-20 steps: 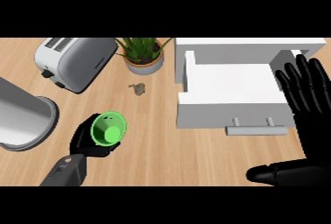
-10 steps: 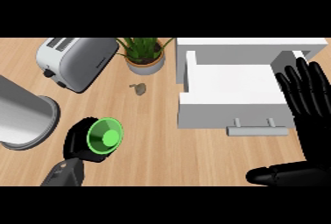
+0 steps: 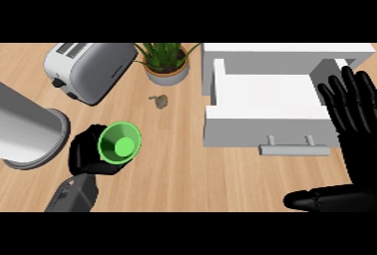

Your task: Pick up the cup, place it into the drawer and close the drawer

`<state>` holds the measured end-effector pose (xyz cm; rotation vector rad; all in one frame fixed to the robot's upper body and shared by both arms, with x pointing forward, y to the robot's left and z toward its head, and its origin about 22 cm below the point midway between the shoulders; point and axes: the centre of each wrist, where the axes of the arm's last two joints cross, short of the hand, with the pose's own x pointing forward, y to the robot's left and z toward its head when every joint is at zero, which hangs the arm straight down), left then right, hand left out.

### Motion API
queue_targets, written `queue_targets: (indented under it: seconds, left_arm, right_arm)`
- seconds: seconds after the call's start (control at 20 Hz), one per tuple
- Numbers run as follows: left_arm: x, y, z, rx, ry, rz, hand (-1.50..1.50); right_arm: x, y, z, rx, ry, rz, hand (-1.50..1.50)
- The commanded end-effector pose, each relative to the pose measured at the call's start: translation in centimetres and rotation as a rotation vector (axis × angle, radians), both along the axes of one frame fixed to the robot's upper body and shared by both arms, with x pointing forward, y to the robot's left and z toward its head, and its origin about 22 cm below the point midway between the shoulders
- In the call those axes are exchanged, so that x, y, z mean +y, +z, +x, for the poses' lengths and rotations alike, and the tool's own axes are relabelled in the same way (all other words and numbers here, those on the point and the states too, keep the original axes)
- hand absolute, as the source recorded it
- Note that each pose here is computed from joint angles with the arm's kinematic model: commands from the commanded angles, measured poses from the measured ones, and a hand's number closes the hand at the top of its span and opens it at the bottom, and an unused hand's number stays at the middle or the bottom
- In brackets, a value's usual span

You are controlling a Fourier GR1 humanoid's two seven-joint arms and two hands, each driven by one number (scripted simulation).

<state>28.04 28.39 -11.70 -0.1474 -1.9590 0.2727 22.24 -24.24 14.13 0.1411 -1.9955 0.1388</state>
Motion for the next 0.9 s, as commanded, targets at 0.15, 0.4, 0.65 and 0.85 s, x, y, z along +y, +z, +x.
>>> queue_targets:
  seconds: [0.15, 0.4, 0.65, 0.85]
  left_arm:
    - [-1.3, 5.1, 1.5, -0.113, -0.156, 0.034, 1.5]
    - [-6.4, 9.6, 3.5, -0.152, -0.217, 0.016, 1.5]
    - [-8.6, 16.2, 4.6, -0.164, -0.23, -0.02, 1.5]
    - [-11.1, 20.5, 4.8, -0.191, -0.232, 0.005, 1.5]
  right_arm:
    - [-1.3, -2.0, 0.5, 0.02, -0.004, 0.01, -1.5]
    - [0.7, 1.0, -0.5, 0.017, -0.005, 0.002, -1.5]
    - [-1.7, 0.5, 0.0, 0.016, -0.007, 0.001, -1.5]
    - [-0.9, -0.8, -0.4, 0.024, -0.012, 0.005, -1.5]
